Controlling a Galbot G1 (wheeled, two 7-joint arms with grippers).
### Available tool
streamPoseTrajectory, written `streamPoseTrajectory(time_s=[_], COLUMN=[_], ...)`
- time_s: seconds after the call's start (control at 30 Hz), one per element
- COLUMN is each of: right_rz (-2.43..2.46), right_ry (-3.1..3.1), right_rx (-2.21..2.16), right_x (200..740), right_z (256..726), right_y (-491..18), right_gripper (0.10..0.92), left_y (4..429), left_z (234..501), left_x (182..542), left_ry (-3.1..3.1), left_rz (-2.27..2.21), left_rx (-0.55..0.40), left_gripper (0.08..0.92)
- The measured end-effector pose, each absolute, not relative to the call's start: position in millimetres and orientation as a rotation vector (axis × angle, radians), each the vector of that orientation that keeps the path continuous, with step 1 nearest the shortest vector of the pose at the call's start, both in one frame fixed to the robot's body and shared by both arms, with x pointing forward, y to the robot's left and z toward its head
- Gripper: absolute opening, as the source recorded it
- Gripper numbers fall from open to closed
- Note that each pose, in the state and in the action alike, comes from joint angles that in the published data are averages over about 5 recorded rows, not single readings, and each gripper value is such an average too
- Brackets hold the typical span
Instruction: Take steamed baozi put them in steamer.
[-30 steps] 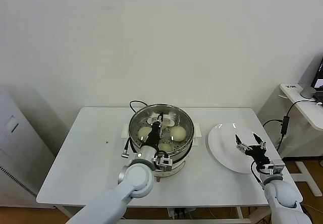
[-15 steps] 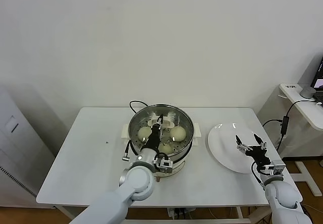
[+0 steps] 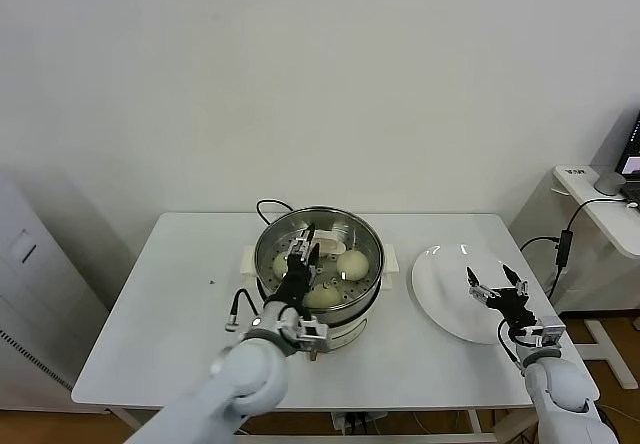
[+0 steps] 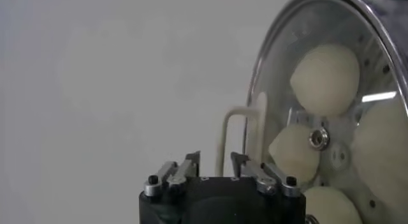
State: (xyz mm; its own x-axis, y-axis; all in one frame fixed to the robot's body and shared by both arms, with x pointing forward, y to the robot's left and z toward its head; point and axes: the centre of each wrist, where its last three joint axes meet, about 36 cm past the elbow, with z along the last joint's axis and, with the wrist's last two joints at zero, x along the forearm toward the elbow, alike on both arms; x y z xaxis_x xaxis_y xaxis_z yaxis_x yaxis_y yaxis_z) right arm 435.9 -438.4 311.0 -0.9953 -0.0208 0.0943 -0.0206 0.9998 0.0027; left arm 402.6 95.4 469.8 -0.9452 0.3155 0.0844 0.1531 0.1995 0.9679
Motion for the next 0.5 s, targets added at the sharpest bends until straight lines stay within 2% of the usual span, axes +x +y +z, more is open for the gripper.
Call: streamPoseTrajectory(time_s=[0.17,0.27,0.37,0.5], right_rz=[-0.019,-0.038,-0.053,-0.061], right_ry=[-3.053,-3.05,-3.049,-3.052], right_rx=[0.035,0.035,0.02,-0.003], right_x=[439.2,438.3,434.9,429.5], right_z=[312.8,313.9,315.4,318.5], right_y=[-435.6,-434.1,-434.1,-435.5], right_gripper=[0.823,0.823,0.823,0.823], left_y=[127.3,146.3,165.2,194.8], left_z=[497.5,512.9,528.9,544.3], left_x=[400.1,402.5,408.4,419.5], left_ry=[2.41,2.501,2.621,2.788], left_rz=[1.644,1.451,1.209,0.865], left_rx=[0.68,0.77,0.769,0.676], left_gripper=[0.712,0.785,0.817,0.822])
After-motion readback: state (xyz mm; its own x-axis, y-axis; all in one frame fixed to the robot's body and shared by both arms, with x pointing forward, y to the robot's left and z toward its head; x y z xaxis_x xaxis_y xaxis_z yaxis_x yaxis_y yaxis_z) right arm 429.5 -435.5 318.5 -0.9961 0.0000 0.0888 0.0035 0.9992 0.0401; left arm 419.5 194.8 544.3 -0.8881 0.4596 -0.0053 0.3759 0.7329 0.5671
